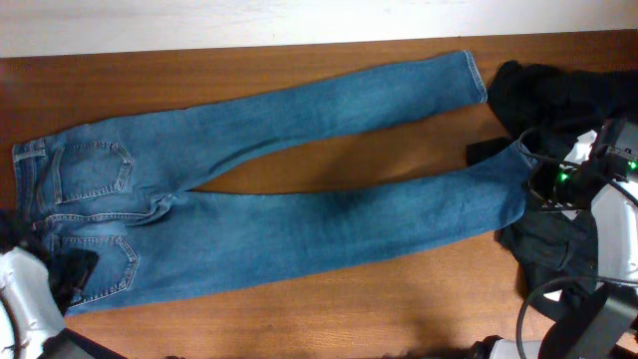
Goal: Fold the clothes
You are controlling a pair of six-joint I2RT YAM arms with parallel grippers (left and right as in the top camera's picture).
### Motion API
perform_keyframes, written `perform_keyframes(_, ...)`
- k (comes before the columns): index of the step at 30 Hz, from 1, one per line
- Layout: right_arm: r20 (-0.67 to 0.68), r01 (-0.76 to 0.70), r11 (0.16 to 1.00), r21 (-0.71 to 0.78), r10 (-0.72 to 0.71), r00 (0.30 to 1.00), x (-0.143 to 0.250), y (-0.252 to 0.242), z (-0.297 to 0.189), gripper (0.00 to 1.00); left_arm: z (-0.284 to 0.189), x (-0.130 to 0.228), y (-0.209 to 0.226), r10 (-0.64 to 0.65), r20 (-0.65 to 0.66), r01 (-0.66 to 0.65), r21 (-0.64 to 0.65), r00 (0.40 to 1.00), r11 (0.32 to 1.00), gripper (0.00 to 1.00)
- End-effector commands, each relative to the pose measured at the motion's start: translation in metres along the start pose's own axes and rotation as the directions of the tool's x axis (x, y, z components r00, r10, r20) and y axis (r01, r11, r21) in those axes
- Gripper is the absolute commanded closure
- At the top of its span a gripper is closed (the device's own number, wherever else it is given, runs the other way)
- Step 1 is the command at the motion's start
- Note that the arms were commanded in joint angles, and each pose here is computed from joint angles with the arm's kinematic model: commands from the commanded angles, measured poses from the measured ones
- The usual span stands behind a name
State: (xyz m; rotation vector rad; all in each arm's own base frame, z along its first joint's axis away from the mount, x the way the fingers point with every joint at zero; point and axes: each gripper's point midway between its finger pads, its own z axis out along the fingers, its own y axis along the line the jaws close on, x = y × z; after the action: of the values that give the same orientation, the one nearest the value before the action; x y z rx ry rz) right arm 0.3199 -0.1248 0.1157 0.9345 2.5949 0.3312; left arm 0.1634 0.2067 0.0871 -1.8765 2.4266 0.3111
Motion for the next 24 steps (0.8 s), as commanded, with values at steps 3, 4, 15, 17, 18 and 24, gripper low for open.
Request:
perform_keyframes(3, 0.017, 0.02, 1.0, 0.008, -0.02, 1.0, -0.008, 0.002, -0.002, 0.96, 0.012, -0.008, -0.001, -0.021, -0.007, 0.021, 0.121, 1.0, 0.992, 0.01)
perform_keyframes(4, 0.017, 0.02, 1.0, 0.008, -0.02, 1.0, -0.008, 0.002, -0.002, 0.96, 0.015, -0.01, -0.002, -0.023, 0.003, 0.023, 0.131, 1.0, 0.991, 0.01)
perform_keyframes(15, 0.017, 0.019, 1.0, 0.008, -0.019, 1.0, -0.008, 0.002, -0.002, 0.96, 0.05, -0.014, -0.023, 0.013, 0.091, -0.036, 0.255, 0.996, 0.966, 0.01)
perform_keyframes(17, 0.017, 0.019, 1.0, 0.008, -0.019, 1.0, -0.008, 0.002, -0.002, 0.96, 0.049, -0.017, -0.025, 0.02, 0.111, -0.048, 0.258, 0.994, 0.965, 0.01)
perform_keyframes(18, 0.017, 0.019, 1.0, 0.008, -0.02, 1.0, -0.008, 0.002, -0.002, 0.96, 0.05, -0.018, -0.024, 0.019, 0.114, -0.048, 0.253, 0.993, 0.966, 0.01)
perform_keyframes(24, 0.016, 0.034, 0.999, 0.008, -0.034, 0.999, -0.008, 0.002, -0.002, 0.96, 0.055, -0.013, -0.017, 0.021, 0.103, -0.043, 0.219, 0.994, 0.975, 0.01)
